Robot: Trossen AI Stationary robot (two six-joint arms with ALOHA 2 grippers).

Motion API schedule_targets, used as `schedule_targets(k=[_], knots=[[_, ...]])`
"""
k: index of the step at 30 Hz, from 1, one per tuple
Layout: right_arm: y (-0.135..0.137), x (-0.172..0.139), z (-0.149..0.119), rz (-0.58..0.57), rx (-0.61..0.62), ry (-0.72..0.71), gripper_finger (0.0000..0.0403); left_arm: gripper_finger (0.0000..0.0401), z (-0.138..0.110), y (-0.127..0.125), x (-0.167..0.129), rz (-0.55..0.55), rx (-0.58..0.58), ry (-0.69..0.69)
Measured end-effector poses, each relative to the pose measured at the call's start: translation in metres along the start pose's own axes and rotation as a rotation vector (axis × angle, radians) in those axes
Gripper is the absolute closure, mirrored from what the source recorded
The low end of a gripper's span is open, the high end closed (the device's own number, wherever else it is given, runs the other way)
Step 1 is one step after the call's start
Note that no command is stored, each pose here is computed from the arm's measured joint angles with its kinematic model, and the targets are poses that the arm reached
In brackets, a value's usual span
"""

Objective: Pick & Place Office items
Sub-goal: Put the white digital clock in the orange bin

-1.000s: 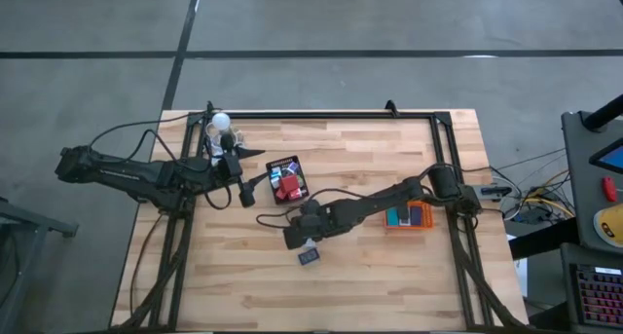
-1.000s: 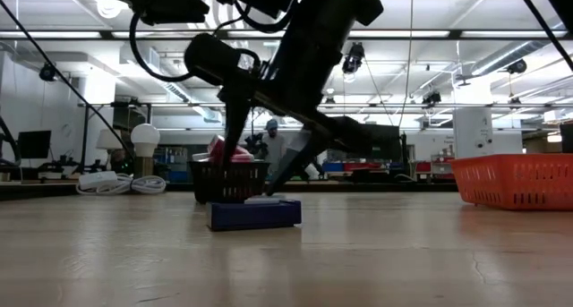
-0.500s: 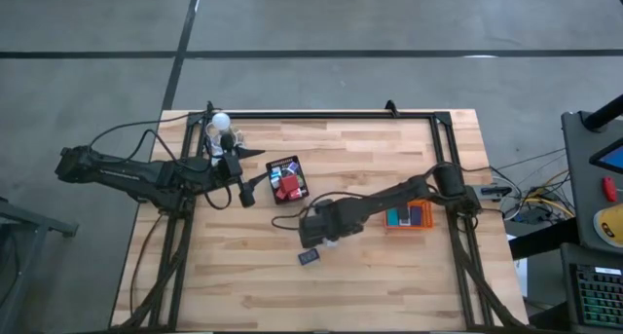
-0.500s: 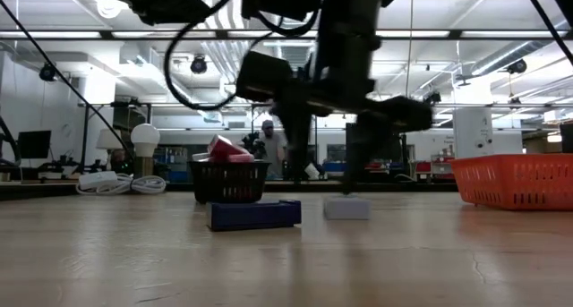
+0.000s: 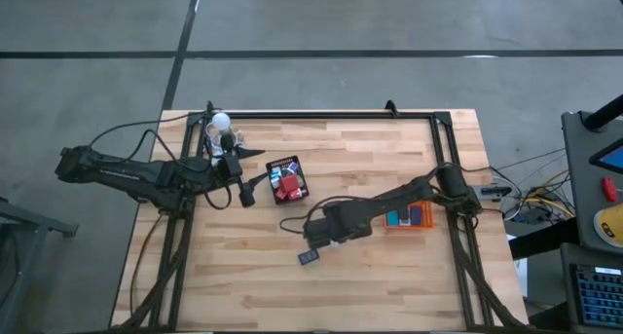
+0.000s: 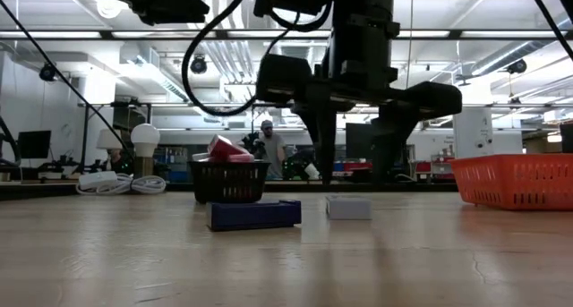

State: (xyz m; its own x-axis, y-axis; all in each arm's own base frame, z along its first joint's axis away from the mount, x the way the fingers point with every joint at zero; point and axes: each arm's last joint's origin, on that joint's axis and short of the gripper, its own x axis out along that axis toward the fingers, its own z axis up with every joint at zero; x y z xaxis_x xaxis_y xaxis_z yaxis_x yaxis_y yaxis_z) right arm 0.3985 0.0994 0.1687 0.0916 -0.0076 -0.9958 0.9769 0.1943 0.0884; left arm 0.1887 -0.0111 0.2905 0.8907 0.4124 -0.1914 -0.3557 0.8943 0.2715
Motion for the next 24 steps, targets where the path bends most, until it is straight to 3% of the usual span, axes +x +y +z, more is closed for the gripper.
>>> schedule_targets(k=[6, 24], knots=[[0.003, -0.001, 0.002, 0.034, 0.087, -0.033, 0.0169, 0.0126, 0.0, 0.0, 0.0, 0.0, 0.0, 0.0], [0.002, 0.016, 0.002, 0.019, 0.083, -0.043, 0.0163, 0.0126, 0.0, 0.0, 0.0, 0.0, 0.0, 0.0]])
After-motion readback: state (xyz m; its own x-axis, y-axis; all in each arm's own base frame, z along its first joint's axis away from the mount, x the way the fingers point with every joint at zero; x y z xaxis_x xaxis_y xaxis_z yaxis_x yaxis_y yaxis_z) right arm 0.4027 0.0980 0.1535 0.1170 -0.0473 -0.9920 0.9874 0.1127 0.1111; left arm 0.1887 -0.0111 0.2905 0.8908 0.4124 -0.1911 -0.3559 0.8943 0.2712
